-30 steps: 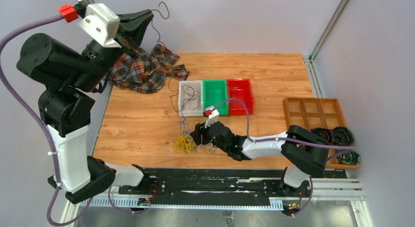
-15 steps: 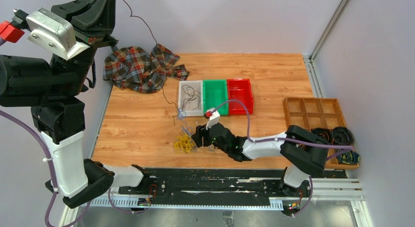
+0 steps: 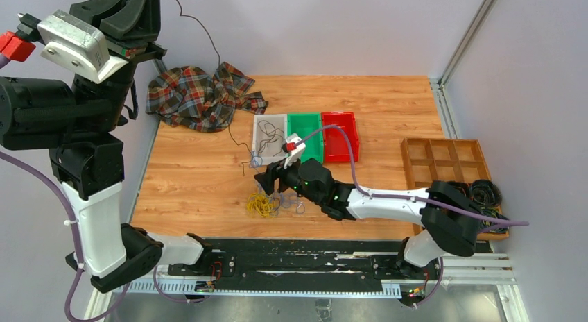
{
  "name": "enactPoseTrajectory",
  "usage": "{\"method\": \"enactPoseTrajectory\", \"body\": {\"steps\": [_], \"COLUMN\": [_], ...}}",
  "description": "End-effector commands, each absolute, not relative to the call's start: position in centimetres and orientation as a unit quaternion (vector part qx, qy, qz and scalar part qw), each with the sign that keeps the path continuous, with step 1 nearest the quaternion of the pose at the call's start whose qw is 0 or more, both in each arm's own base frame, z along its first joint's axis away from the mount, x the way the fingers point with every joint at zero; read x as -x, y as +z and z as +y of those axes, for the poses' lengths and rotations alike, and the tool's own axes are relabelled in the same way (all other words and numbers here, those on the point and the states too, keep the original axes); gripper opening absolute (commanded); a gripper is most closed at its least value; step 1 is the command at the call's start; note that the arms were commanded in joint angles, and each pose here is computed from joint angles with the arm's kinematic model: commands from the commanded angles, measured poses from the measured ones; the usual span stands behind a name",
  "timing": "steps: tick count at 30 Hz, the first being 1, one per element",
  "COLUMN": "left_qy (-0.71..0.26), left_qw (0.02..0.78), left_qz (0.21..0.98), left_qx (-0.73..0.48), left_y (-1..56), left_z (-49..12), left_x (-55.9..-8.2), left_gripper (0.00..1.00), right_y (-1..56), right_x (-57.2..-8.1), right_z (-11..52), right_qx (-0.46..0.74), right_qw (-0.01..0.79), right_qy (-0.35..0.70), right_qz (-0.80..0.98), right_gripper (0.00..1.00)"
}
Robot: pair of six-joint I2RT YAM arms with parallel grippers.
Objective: Untangle the cables
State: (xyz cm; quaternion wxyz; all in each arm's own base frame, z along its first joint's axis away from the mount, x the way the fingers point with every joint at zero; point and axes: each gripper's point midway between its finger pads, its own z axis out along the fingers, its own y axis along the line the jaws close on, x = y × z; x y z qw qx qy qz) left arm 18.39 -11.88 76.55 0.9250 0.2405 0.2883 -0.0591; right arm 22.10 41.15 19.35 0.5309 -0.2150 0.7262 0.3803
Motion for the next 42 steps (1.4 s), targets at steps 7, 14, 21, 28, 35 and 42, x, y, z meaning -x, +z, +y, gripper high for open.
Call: {"method": "enactPoseTrajectory", "body": {"steps": [7, 14, 21, 28, 35, 42], "left_qy": [-0.037, 0.021, 0.126, 0.167, 0.177, 0.158], "left_qw": [0.940, 0.956, 0.964, 0.971, 0.967, 0.947], "left_qz": [0.245, 0.203, 0.148, 0.107, 0.122, 0.183], "left_qx": [-0.234, -0.209, -0.179, -0.131, -0.140, -0.214], "left_y": [78.4, 80.2, 82.5, 84.1, 83.0, 77.5], "left_z": [-10.9, -9.2, -7.5, -6.3, -7.3, -10.9], "left_x": [-16.5, -15.6, -15.3, -14.9, -17.0, -21.6], "left_gripper": [0.00, 0.00, 0.00, 0.00, 0.00, 0.00], "right_y": [17.2, 12.8, 7.8, 5.5, 5.5, 9.1], "right_x": [-22.6, -22.4, -21.0, -19.9, -19.3, -19.6], "right_z": [45.0, 42.8, 37.7, 34.4, 33.8, 33.8], "right_qx": [0.254, 0.230, 0.189, 0.150, 0.144, 0.143], "right_qw": [0.512, 0.484, 0.450, 0.421, 0.416, 0.448], "right_qy": [0.376, 0.342, 0.298, 0.269, 0.273, 0.298], "right_qz": [0.730, 0.772, 0.820, 0.853, 0.855, 0.831], "right_gripper": [0.38, 0.01, 0.00, 0.01, 0.01, 0.30]}}
